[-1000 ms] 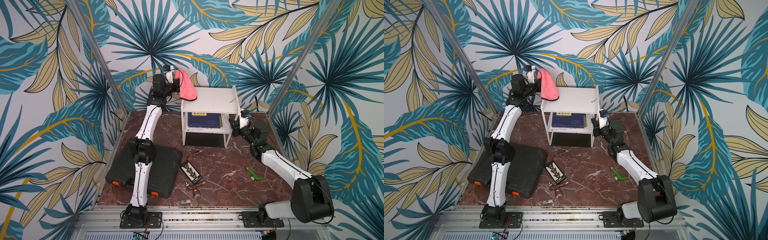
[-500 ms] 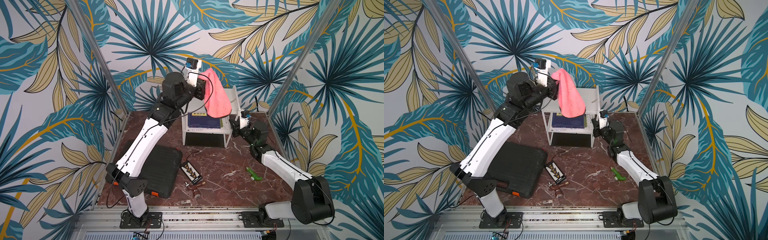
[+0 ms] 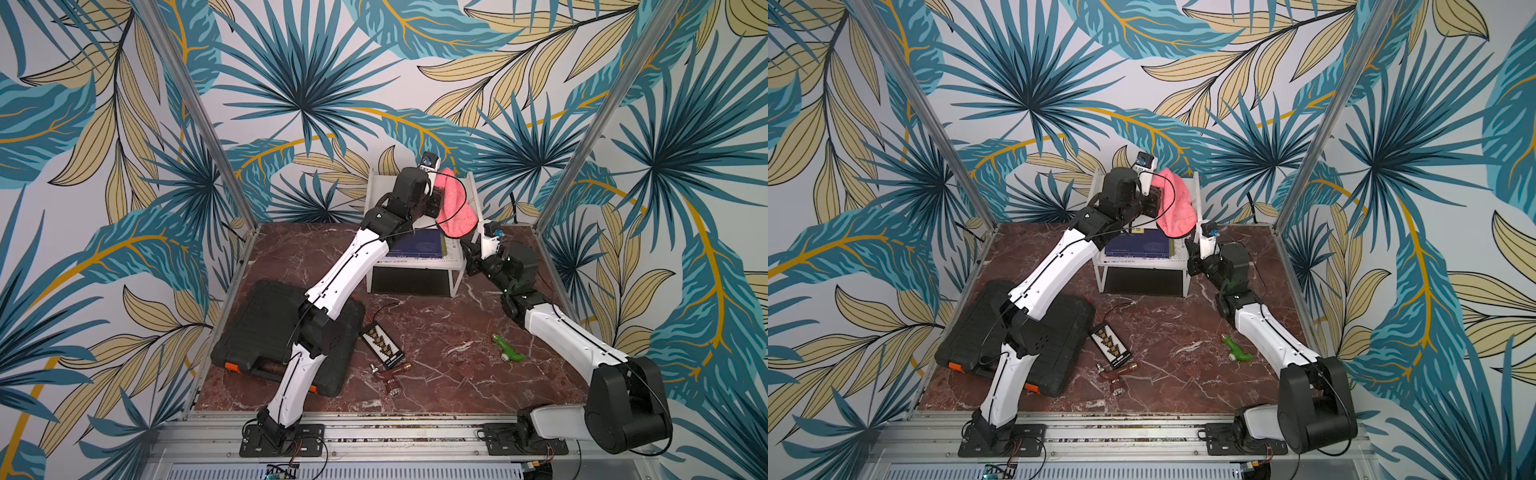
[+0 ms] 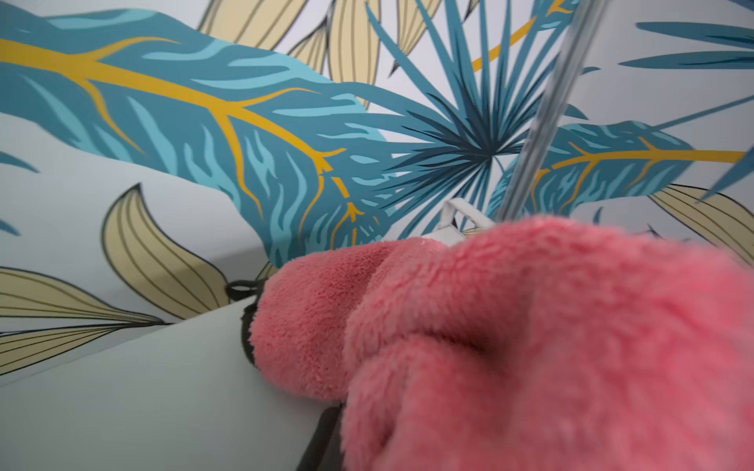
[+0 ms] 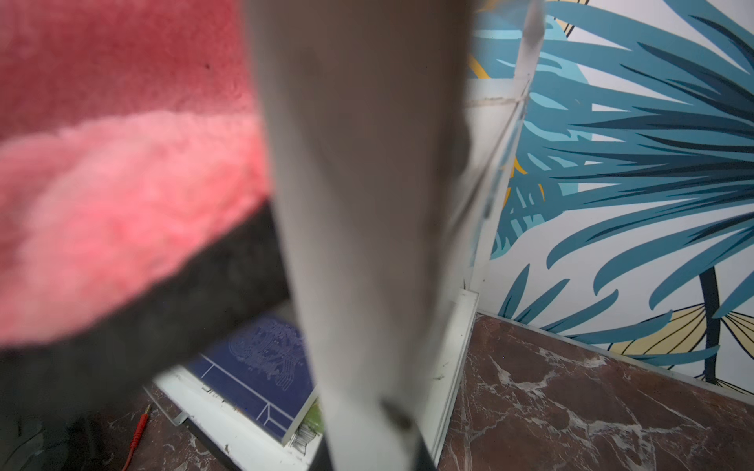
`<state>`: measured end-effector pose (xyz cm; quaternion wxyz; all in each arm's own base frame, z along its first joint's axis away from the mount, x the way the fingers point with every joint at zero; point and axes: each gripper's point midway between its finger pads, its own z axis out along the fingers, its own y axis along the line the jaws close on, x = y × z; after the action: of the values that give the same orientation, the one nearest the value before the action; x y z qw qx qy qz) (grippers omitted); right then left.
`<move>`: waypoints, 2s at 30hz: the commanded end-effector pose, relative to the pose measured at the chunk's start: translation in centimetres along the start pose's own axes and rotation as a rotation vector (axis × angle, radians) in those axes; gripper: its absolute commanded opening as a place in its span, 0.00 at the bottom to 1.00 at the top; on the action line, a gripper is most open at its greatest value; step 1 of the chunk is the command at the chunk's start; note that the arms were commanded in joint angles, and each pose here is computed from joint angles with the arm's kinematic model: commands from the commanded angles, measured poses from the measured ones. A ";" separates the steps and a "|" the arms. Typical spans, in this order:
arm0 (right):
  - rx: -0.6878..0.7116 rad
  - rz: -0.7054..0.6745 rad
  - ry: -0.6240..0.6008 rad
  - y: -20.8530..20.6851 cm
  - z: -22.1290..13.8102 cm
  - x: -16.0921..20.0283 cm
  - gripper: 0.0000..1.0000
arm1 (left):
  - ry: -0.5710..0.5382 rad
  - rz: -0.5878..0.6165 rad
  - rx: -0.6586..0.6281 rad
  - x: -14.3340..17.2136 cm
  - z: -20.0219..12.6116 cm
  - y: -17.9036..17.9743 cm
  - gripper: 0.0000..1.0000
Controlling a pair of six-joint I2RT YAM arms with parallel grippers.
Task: Wipe the bookshelf clean with a cloth
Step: Hold the shelf at the center of the board, then place the cleaning item at the center of the board.
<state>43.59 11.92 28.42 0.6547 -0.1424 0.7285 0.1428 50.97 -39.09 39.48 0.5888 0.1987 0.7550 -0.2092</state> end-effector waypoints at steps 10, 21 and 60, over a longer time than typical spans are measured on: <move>0.007 0.214 -0.014 0.2 -2.4 -1.6 0.36 | -0.196 0.010 0.366 -3.3 -17.0 -6.2 0.00; 0.067 0.302 -0.148 0.0 -7.7 -5.4 0.71 | 0.055 -0.077 0.564 10.2 -23.3 -10.8 0.00; 0.456 0.315 -0.105 -5.6 -11.9 0.3 1.00 | 0.971 0.428 0.253 31.5 -20.8 -8.3 1.00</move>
<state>34.86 2.36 29.94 0.6775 0.1281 0.7188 0.0892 24.00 -36.19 12.66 0.2068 0.4382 0.8686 -0.1035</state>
